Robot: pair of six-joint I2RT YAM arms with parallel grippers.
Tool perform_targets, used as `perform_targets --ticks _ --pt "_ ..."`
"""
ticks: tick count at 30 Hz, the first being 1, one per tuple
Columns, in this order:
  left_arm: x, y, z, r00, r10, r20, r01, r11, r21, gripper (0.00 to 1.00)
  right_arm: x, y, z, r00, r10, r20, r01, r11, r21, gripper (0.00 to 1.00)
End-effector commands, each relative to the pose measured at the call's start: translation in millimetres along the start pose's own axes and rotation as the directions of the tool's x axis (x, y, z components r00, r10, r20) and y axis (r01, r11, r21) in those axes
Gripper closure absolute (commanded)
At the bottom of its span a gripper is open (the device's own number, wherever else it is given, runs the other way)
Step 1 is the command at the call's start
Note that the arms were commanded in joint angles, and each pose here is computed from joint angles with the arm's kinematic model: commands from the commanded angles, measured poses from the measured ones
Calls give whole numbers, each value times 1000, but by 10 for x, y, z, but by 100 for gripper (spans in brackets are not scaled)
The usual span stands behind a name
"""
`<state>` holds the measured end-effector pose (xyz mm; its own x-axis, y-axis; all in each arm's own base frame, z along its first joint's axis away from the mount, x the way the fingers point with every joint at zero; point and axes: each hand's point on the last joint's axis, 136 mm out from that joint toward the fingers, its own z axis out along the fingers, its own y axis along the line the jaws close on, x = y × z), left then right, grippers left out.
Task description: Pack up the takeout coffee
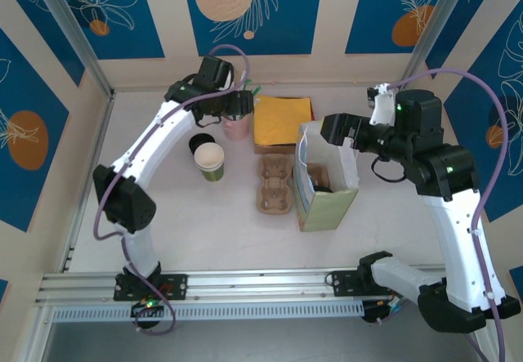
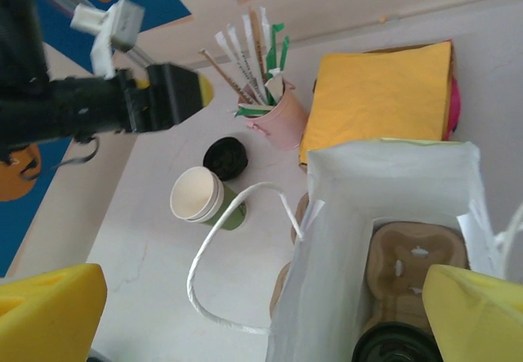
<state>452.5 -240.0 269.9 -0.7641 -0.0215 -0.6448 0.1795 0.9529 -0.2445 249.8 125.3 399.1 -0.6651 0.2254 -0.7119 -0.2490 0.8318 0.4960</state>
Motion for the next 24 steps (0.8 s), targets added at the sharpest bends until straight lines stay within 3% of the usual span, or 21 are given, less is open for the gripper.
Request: perform_targets --ticks 1,5,7,10,17,24 --pt "-92 102 135 998 63 -23 -64 997 -44 25 4 78 88 999 26 -24 -27 998 -51 1" --pt "-209 111 327 997 74 -18 -74 997 -28 30 -7 47 166 998 54 -29 -55 998 -31 1" --pt "-259 113 417 998 59 -19 -59 998 -2 40 -15 28 230 998 51 -38 -52 998 -24 1" --pt "-287 76 561 996 90 -20 -89 995 35 47 -46 11 271 997 50 -54 -50 999 -2 1" --pt "-273 -1 774 985 174 -11 -172 982 83 47 -95 -19 357 997 54 -57 -53 998 14 1" --pt "-338 60 929 976 218 19 -219 975 39 45 -104 -53 410 995 72 -67 -70 997 27 1"
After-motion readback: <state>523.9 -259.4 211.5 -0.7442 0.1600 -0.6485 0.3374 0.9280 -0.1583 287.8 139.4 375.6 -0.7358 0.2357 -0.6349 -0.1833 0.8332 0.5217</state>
